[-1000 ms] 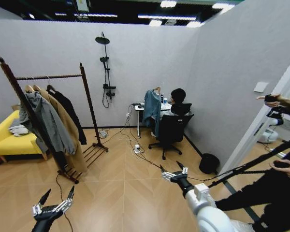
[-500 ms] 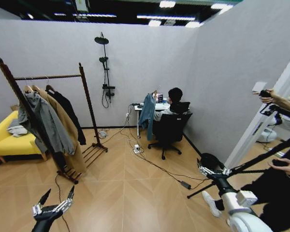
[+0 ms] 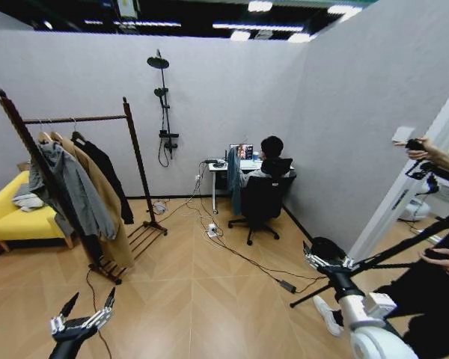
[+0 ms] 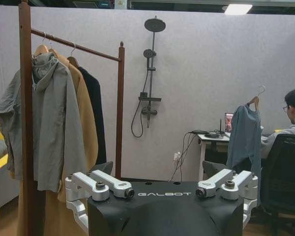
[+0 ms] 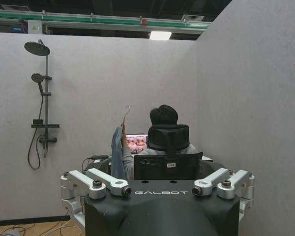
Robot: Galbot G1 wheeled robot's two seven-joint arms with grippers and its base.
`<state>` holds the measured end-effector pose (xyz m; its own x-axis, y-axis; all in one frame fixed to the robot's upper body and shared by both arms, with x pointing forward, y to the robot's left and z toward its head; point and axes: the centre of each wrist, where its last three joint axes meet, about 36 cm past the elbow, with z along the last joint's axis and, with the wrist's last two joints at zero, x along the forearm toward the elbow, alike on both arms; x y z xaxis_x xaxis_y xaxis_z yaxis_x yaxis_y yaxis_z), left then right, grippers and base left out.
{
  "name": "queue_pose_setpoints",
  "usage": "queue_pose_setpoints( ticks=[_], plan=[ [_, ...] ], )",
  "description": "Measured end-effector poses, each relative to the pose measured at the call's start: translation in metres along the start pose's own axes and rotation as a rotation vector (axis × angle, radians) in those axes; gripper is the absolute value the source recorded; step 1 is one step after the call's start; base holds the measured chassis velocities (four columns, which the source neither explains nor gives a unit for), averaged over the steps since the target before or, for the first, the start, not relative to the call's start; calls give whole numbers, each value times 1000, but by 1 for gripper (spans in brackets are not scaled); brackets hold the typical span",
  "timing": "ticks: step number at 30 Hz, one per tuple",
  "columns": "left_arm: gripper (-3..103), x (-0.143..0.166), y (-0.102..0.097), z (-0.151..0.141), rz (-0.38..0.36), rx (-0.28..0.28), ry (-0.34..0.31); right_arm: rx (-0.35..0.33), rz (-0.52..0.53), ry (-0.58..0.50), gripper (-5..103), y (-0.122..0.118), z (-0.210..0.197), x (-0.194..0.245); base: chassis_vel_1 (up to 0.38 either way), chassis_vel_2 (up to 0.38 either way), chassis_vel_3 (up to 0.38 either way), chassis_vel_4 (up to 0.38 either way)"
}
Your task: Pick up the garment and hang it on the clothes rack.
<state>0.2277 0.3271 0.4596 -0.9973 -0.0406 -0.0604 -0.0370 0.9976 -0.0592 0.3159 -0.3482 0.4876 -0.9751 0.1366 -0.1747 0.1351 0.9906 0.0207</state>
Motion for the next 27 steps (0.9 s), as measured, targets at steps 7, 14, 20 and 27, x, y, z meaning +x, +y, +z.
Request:
queue_pose_setpoints(
  ticks=[7,14,20,27],
  plan=[
    [100,0,0,0,0,0,0,2,1,3,100,-1,7,2,0,0,0,0],
    [100,0,0,0,0,0,0,2,-2,2,100,1,8,4,0,0,0,0],
    [100,0,0,0,0,0,0,4,-4,5,100,4,12,5,0,0,0,0],
    [100,0,0,0,0,0,0,6,-10,2,100,7,12,4,0,0,0,0]
  ],
)
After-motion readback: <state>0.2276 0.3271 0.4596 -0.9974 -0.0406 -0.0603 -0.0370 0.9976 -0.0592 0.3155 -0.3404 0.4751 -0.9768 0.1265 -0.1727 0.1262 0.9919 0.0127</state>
